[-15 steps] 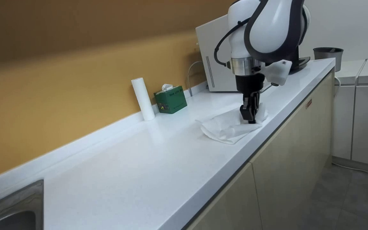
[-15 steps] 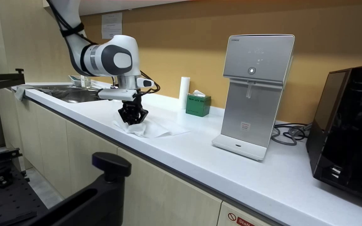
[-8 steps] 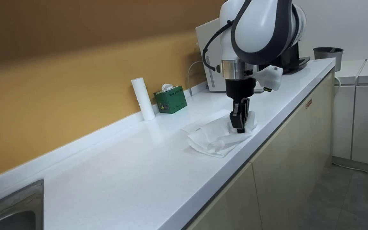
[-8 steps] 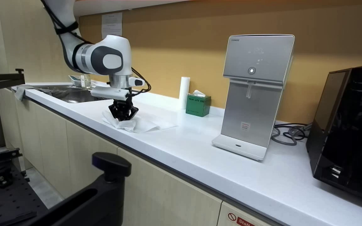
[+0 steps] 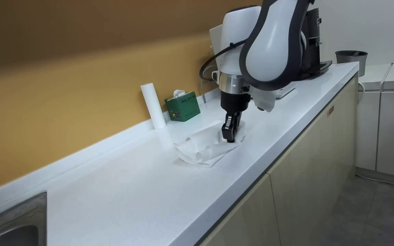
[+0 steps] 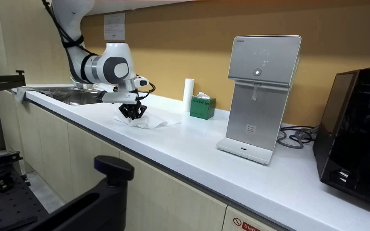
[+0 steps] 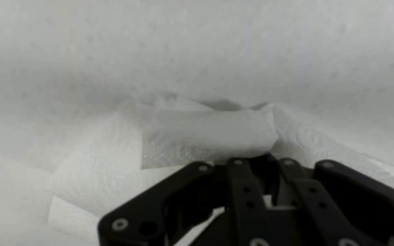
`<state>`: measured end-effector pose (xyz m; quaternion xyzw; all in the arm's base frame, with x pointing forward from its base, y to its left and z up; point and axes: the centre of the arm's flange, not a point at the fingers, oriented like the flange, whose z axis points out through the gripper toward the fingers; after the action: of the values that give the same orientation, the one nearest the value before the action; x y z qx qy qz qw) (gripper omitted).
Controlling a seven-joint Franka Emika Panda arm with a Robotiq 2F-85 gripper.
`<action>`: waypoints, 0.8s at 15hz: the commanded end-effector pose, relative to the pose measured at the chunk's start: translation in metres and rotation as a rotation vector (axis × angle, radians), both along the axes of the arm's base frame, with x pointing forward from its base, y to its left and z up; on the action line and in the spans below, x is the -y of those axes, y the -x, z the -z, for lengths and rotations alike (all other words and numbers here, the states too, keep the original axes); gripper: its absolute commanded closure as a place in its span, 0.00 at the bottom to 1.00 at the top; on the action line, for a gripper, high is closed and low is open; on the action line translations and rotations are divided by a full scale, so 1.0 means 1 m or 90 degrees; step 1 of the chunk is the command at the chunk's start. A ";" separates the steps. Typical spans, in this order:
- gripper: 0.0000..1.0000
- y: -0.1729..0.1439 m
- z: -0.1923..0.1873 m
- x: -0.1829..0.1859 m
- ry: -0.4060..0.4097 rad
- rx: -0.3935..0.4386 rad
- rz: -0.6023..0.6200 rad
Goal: Wipe the counter with the tissue
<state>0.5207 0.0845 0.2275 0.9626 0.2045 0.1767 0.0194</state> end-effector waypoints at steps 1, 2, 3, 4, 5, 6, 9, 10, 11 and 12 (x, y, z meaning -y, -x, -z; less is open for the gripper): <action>0.98 -0.040 0.068 -0.015 0.024 0.049 0.027; 0.98 -0.051 0.070 -0.014 0.033 0.071 0.035; 0.98 -0.061 0.072 -0.013 0.040 0.088 0.043; 0.98 -0.071 0.074 -0.012 0.049 0.103 0.052; 0.98 -0.082 0.076 -0.012 0.057 0.117 0.061; 0.98 -0.091 0.079 -0.012 0.065 0.128 0.069; 0.98 -0.116 0.086 -0.012 0.081 0.154 0.093; 0.98 -0.124 0.089 -0.012 0.085 0.162 0.100; 0.98 -0.131 0.091 -0.011 0.089 0.170 0.106; 0.98 -0.138 0.093 -0.008 0.094 0.179 0.113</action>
<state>0.6311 0.0924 0.2037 0.9290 0.1489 0.3211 0.1082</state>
